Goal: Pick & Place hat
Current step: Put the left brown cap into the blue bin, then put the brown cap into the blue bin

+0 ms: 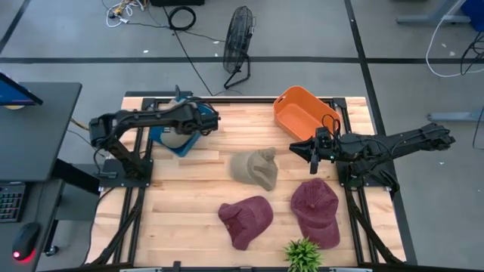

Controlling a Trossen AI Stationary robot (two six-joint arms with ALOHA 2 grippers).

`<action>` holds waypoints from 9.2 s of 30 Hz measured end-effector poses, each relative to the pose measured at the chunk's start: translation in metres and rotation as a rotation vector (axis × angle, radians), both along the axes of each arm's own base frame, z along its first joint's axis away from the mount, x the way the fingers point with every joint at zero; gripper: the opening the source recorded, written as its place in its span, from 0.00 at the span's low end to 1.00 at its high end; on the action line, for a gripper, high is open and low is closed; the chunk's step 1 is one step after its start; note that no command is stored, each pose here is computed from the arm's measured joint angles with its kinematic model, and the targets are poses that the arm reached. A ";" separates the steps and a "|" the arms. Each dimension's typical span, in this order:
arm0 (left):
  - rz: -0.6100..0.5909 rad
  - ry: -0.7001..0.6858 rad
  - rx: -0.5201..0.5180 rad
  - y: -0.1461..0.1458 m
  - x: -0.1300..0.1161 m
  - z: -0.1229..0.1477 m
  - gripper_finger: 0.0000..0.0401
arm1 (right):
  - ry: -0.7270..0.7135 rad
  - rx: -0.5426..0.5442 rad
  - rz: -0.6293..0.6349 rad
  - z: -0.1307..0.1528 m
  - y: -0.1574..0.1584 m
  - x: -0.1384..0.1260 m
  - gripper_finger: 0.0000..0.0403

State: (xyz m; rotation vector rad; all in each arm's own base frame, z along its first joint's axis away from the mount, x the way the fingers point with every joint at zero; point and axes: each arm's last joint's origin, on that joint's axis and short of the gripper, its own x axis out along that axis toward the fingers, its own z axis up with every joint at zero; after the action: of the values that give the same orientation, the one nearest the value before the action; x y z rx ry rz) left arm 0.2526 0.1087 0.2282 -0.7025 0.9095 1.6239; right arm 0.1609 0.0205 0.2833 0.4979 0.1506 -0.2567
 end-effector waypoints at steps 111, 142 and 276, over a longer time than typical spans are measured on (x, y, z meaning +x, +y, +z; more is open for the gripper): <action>-1.069 -0.533 -0.173 -0.168 0.064 0.095 0.45 | 0.007 0.041 0.147 -0.003 0.006 0.011 0.45; -1.050 -0.518 -0.131 -0.177 0.065 0.091 0.41 | 0.661 -0.140 0.166 -0.136 -0.021 0.115 0.46; -1.165 -0.519 -0.092 -0.104 0.146 0.023 0.06 | 0.267 -0.048 0.193 -0.066 -0.023 0.105 0.16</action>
State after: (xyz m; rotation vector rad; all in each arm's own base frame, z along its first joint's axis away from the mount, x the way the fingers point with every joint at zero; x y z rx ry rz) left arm 0.3991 0.0049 0.2515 -0.4536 0.7608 0.3424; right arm 0.2663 -0.0028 0.2169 0.3968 0.4497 -0.1369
